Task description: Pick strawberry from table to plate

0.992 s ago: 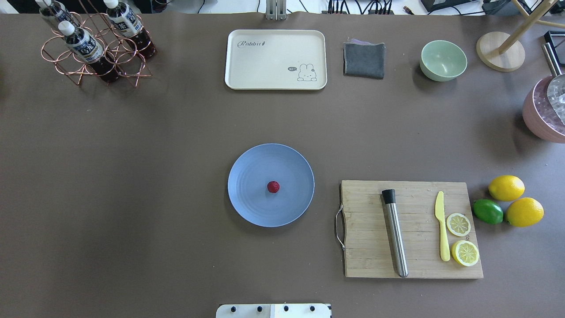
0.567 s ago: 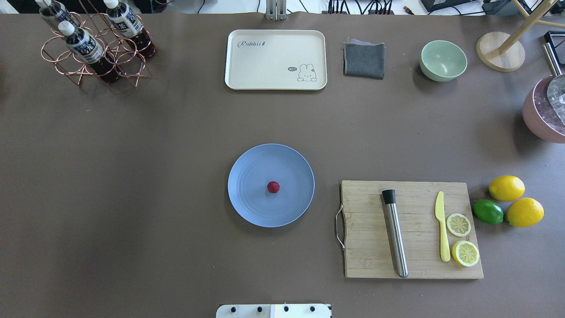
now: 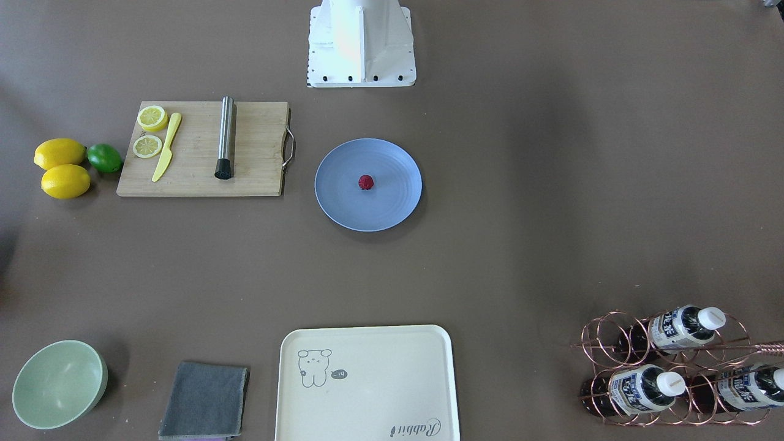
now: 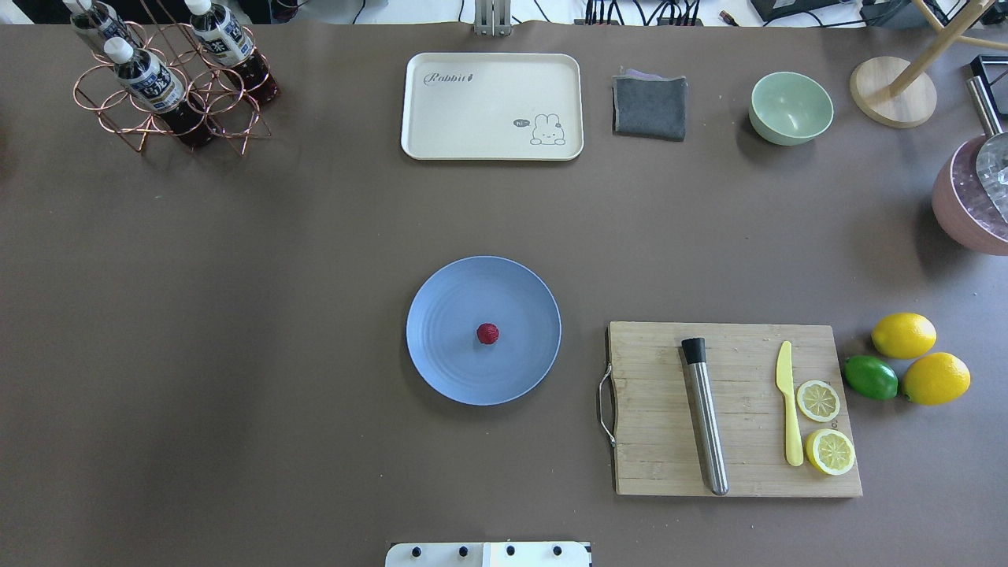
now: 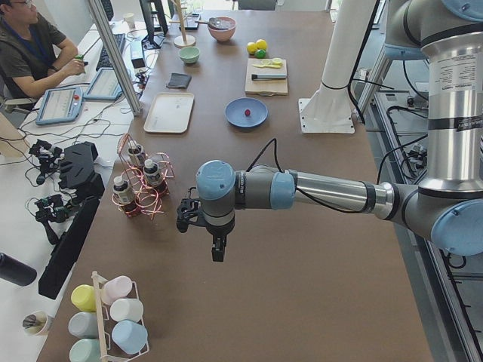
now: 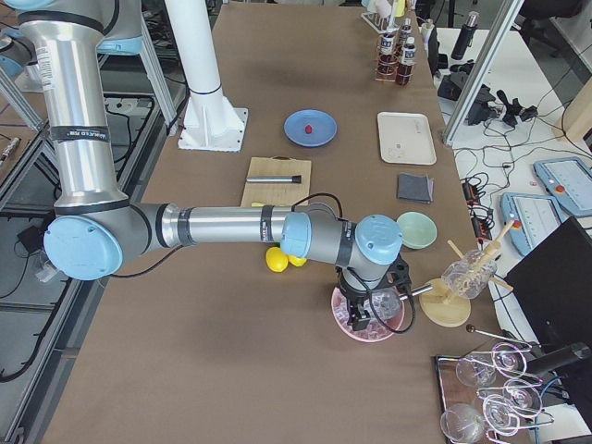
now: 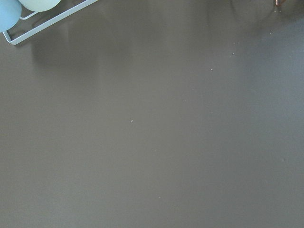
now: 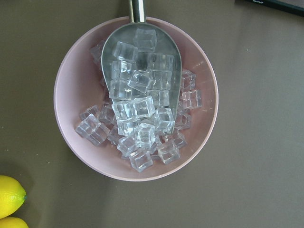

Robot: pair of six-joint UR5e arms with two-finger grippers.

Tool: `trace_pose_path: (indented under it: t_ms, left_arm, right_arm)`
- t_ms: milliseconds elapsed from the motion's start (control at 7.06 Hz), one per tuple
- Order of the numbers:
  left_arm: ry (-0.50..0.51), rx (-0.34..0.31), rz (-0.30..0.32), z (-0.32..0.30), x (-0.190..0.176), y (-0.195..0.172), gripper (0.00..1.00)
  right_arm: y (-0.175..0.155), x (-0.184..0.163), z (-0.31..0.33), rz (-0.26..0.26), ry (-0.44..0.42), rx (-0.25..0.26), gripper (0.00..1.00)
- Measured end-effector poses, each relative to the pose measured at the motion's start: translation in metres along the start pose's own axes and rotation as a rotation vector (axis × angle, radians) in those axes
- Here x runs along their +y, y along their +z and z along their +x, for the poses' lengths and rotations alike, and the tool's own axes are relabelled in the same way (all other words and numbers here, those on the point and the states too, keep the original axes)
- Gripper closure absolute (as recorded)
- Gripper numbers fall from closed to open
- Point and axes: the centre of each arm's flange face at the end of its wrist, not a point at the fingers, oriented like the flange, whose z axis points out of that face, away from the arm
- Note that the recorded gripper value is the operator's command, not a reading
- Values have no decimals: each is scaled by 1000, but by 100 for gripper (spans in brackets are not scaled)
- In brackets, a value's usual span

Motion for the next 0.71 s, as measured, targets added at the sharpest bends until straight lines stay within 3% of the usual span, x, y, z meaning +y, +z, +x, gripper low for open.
trace_pose_path:
  t_ms: [709]
  left_arm:
    - [30,-20,30,6,-2,-11,3]
  right_arm:
    - [1,3,2,-12,2,22,0]
